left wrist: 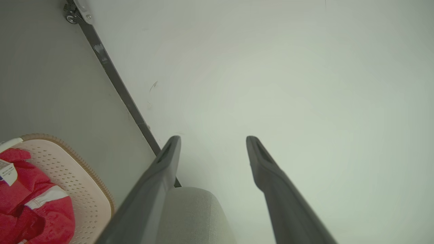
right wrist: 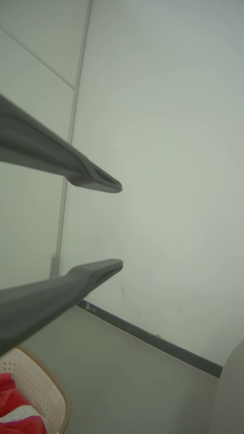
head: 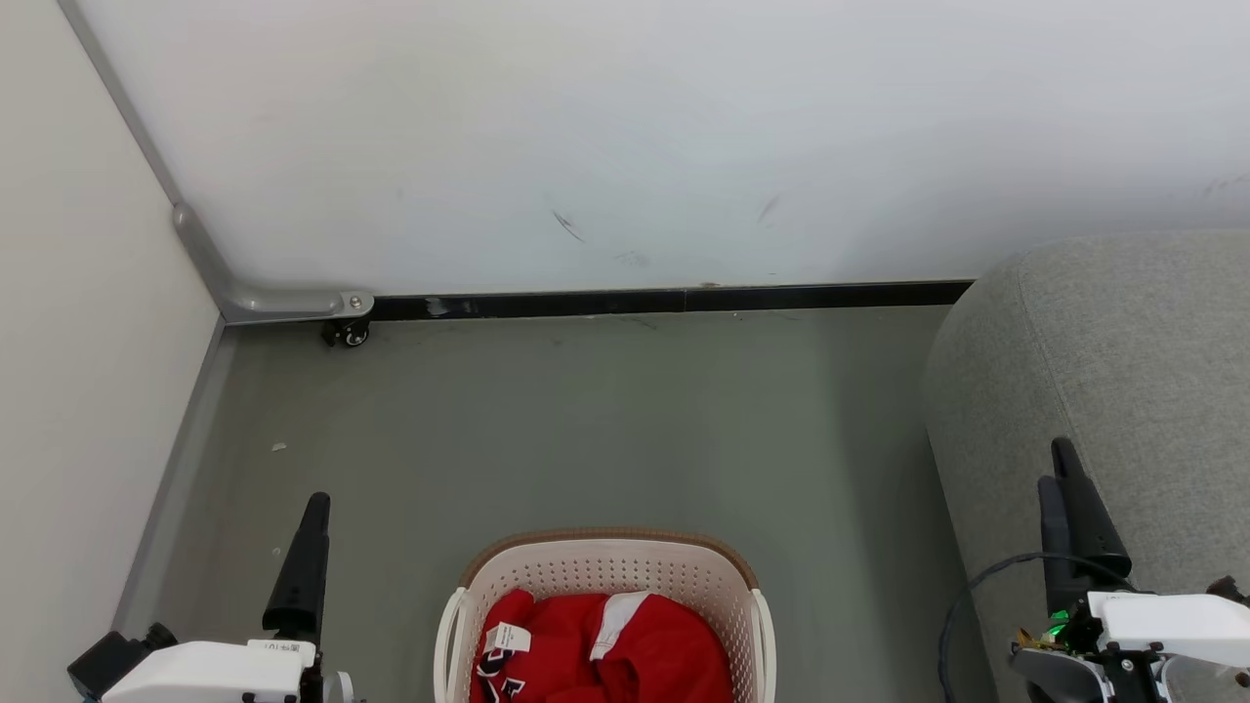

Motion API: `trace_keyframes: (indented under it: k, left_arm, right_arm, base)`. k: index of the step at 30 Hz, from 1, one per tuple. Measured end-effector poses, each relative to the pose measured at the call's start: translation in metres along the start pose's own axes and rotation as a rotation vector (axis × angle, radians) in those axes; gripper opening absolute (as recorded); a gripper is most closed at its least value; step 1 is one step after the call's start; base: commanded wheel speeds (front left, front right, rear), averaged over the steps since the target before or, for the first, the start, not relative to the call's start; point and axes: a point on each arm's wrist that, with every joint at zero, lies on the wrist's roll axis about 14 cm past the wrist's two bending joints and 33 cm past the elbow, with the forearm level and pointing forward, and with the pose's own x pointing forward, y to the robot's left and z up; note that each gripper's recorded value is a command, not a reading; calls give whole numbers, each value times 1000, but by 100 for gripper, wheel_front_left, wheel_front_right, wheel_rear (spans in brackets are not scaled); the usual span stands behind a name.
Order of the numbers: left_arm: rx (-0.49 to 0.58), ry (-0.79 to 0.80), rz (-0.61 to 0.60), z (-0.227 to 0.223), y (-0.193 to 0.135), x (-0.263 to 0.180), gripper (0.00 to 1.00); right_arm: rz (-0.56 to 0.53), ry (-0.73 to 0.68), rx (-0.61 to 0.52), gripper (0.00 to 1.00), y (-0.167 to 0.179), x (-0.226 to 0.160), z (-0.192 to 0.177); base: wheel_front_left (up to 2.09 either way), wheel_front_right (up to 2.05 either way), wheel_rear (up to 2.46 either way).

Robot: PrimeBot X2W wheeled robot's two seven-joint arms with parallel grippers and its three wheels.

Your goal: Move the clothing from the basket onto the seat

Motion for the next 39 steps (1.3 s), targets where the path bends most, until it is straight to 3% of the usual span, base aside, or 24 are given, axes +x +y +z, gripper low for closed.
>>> trace_keyframes:
  k: [18, 39]
  left_arm:
    - [270, -43, -86, 10, -26, 5, 100]
    - [707, -49, -182, 1, -49, 4, 100]
  right_arm:
    - [47, -10, -208, 100, 12, 1, 7]
    - [138, -27, -533, 100, 35, 4, 11]
  base:
    - [0, 0, 0]
    - [0, 0, 0]
